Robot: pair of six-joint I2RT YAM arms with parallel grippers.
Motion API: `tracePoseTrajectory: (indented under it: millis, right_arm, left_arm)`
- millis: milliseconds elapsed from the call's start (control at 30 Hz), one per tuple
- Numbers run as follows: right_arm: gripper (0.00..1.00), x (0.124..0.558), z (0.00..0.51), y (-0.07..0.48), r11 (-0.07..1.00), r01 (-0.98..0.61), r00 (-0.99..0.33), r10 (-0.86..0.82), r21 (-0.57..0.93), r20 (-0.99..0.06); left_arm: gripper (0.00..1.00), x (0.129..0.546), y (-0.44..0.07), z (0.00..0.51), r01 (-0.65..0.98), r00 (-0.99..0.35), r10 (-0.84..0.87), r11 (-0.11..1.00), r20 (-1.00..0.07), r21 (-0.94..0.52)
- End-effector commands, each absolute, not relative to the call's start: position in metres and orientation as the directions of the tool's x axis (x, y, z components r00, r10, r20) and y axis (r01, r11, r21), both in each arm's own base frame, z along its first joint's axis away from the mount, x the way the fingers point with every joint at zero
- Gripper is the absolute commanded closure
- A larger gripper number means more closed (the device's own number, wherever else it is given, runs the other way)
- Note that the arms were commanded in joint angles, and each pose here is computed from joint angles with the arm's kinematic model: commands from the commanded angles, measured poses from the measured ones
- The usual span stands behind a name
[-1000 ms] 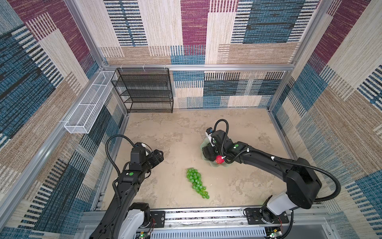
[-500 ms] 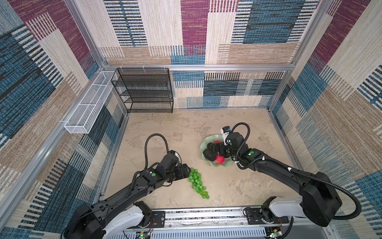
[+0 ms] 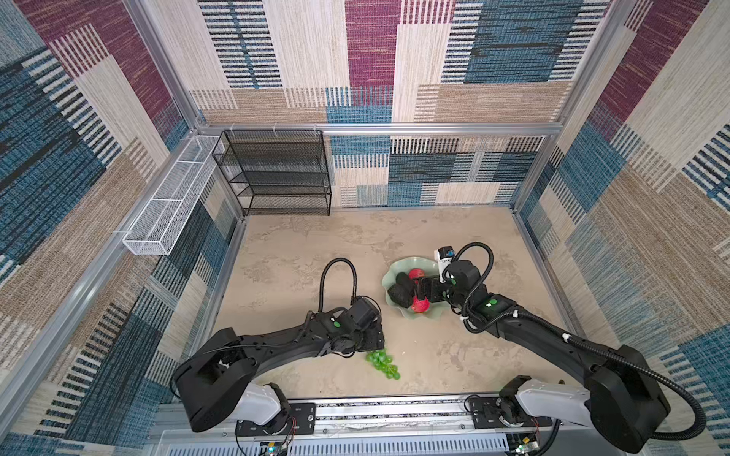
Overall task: Place and organize the fake fruits in the fruit bowl
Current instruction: 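Grasp the green grapes by the stem with the left gripper, then lay the grapes on top of the fruit in the bowl with the left gripper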
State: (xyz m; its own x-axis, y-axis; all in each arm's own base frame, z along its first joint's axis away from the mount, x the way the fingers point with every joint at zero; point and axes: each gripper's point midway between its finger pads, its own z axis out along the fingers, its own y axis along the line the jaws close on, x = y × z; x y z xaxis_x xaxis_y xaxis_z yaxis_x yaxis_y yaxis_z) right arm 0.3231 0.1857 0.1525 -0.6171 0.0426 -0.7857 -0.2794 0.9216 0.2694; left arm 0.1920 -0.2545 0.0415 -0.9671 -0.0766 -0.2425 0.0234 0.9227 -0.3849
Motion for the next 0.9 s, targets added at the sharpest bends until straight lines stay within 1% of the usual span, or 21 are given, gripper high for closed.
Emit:
tracePoseTrajectory:
  millis: [0, 67, 133, 200, 367, 500, 633, 800, 867]
  right_arm:
    - [0.00, 0.325, 0.161, 0.184, 0.916, -0.275, -0.592, 0.078, 0.292, -0.802]
    - [0.00, 0.325, 0.162, 0.181, 0.917, -0.268, -0.587, 0.087, 0.295, -0.805]
    - [0.00, 0.326, 0.162, 0.179, 0.918, -0.264, -0.585, 0.089, 0.294, -0.806]
    - [0.00, 0.327, 0.162, 0.178, 0.919, -0.261, -0.584, 0.095, 0.297, -0.806]
    - [0.00, 0.329, 0.161, 0.175, 0.915, -0.253, -0.582, 0.115, 0.313, -0.805]
    - [0.00, 0.332, 0.163, 0.173, 0.912, -0.245, -0.577, 0.135, 0.328, -0.806]
    - [0.00, 0.333, 0.167, 0.166, 0.908, -0.228, -0.566, 0.170, 0.351, -0.807]
    - [0.00, 0.331, 0.171, 0.149, 0.891, -0.190, -0.552, 0.250, 0.412, -0.796]
    - [0.00, 0.330, 0.173, 0.140, 0.885, -0.168, -0.540, 0.286, 0.435, -0.791]
  left_arm:
    - [0.36, 0.200, -0.264, 0.044, 0.040, -0.962, -0.073, 0.916, -0.264, -0.399]
    - [0.47, 0.202, -0.267, 0.044, 0.051, -0.962, -0.061, 0.917, -0.265, -0.395]
    - [0.55, 0.202, -0.267, 0.046, 0.062, -0.960, -0.053, 0.916, -0.273, -0.397]
    - [0.60, 0.203, -0.266, 0.052, 0.078, -0.954, -0.050, 0.912, -0.297, -0.403]
    - [0.68, 0.211, -0.263, 0.092, 0.178, -0.905, -0.018, 0.892, -0.426, -0.416]
    - [0.68, 0.217, -0.266, 0.131, 0.289, -0.850, 0.034, 0.865, -0.526, -0.411]
    - [0.67, 0.222, -0.274, 0.177, 0.423, -0.774, 0.116, 0.826, -0.622, -0.373]
    - [0.65, 0.238, -0.298, 0.228, 0.564, -0.668, 0.202, 0.765, -0.717, -0.311]
    - [0.65, 0.246, -0.312, 0.243, 0.606, -0.637, 0.224, 0.737, -0.737, -0.300]
